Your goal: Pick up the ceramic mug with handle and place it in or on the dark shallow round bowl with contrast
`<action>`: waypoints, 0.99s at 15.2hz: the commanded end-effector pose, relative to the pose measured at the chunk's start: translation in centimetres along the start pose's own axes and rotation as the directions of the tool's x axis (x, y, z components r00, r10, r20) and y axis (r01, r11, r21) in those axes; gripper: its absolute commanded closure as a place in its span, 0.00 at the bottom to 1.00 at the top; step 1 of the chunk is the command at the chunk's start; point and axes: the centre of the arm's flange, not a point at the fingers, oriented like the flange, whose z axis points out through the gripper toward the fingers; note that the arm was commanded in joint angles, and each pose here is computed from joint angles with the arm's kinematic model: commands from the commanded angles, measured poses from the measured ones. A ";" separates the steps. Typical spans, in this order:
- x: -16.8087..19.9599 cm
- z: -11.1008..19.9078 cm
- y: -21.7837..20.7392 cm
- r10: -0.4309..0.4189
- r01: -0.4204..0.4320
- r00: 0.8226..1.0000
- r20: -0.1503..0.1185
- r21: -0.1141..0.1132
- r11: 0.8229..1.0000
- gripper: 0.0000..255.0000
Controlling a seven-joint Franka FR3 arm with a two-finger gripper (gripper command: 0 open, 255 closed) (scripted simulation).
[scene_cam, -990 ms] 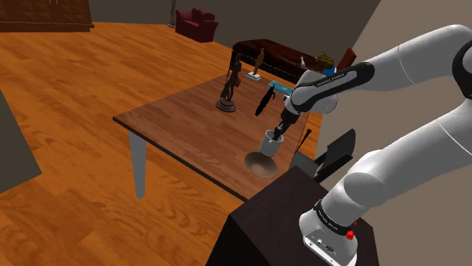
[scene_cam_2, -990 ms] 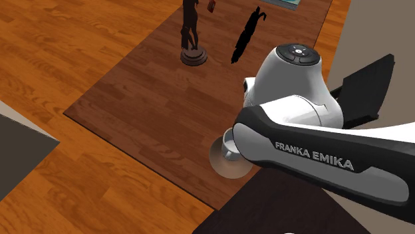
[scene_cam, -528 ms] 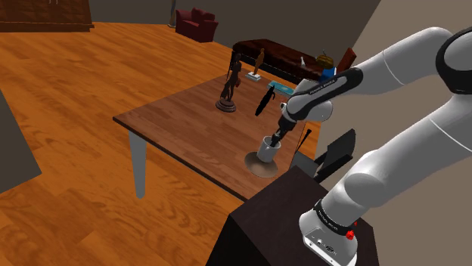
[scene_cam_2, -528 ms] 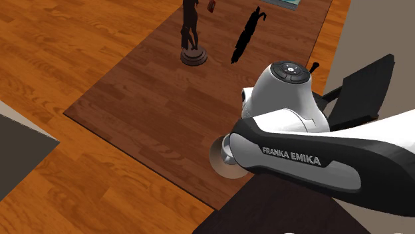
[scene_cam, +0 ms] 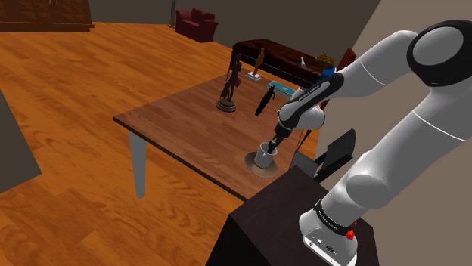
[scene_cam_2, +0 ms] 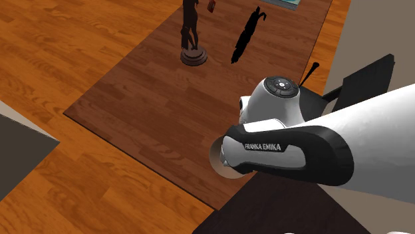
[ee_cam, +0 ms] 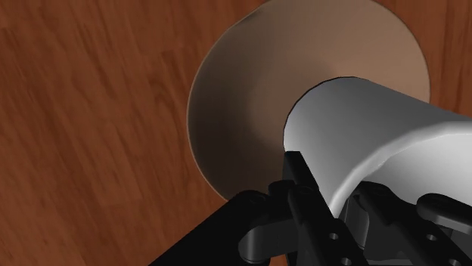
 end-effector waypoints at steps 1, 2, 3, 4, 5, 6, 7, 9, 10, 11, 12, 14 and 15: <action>0.0 1.0 0.0 0.000 0.000 1.000 -0.001 -0.001 1.000 1.00; 0.0 1.5 0.0 0.000 0.000 1.000 -0.001 -0.001 1.000 1.00; 0.0 1.5 0.0 0.000 0.000 1.000 -0.001 -0.001 1.000 1.00; 0.0 1.5 0.0 0.000 0.000 1.000 -0.001 -0.001 1.000 1.00; 0.0 1.5 0.0 0.000 0.000 1.000 -0.001 -0.001 1.000 1.00; 0.0 1.5 0.0 0.000 0.000 1.000 -0.001 -0.001 1.000 1.00; 0.0 1.5 0.0 0.000 0.000 1.000 -0.001 -0.001 1.000 1.00; 0.0 1.5 0.0 0.000 0.000 1.000 -0.001 -0.001 1.000 1.00; 0.0 1.5 0.0 0.000 0.000 1.000 -0.001 -0.001 1.000 0.00; 0.0 1.5 0.0 0.000 0.000 1.000 -0.001 -0.001 1.000 0.00; 0.0 1.5 0.0 0.000 0.000 1.000 -0.001 -0.001 1.000 0.00; 0.0 1.5 0.0 0.000 0.000 1.000 -0.001 -0.001 1.000 0.00; 0.0 1.5 0.0 0.000 0.000 1.000 -0.001 -0.001 1.000 0.00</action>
